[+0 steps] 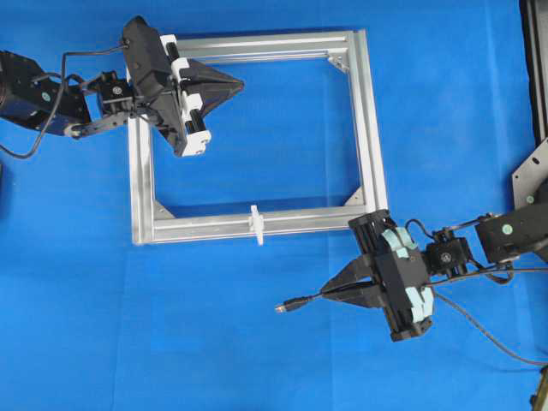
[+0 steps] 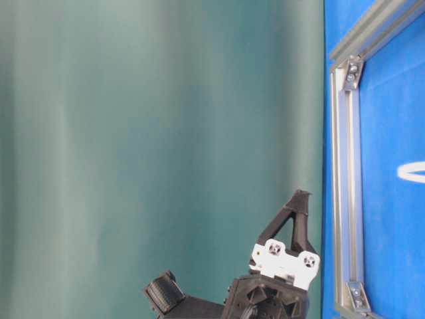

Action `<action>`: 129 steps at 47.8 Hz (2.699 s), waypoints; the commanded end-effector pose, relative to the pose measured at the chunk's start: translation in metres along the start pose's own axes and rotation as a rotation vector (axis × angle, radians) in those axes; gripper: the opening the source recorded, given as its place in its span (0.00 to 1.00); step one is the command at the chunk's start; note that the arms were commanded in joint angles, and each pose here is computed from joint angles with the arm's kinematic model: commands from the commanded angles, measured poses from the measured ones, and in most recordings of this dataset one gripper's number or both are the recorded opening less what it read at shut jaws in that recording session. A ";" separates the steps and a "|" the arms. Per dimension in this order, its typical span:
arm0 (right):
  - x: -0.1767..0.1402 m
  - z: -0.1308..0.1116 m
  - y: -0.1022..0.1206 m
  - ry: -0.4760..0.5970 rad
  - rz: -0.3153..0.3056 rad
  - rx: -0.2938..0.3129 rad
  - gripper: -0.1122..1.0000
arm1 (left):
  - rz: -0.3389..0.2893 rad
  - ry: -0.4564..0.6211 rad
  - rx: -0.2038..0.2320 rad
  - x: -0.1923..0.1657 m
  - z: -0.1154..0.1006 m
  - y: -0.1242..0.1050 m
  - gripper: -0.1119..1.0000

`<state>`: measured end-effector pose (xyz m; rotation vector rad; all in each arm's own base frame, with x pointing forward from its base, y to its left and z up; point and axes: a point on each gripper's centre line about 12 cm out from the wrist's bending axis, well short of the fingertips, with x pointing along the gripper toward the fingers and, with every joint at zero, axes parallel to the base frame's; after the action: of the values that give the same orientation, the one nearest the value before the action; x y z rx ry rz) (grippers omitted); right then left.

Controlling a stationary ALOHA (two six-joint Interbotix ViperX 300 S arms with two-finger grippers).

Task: Insert the wire through the string loop located in the center.
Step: 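Lift the cable and carry it with the right gripper toward the white loop, then push the USB plug through the white zip-tie loop with the right gripper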

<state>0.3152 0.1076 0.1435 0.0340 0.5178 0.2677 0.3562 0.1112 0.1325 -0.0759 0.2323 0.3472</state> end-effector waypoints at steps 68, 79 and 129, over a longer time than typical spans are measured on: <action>-0.013 0.004 -0.071 -0.053 -0.190 0.098 0.08 | -0.004 -0.055 0.000 -0.002 0.017 0.000 0.10; -0.013 0.004 -0.071 -0.057 -0.190 0.099 0.08 | -0.004 -0.054 0.000 -0.002 0.017 0.000 0.10; -0.011 0.002 -0.072 -0.055 -0.192 0.100 0.08 | -0.005 -0.054 0.002 -0.002 0.016 -0.001 0.10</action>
<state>0.3221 0.0365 0.1365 0.0826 0.5078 0.0561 0.3563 0.1110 0.1327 -0.0737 0.2310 0.3449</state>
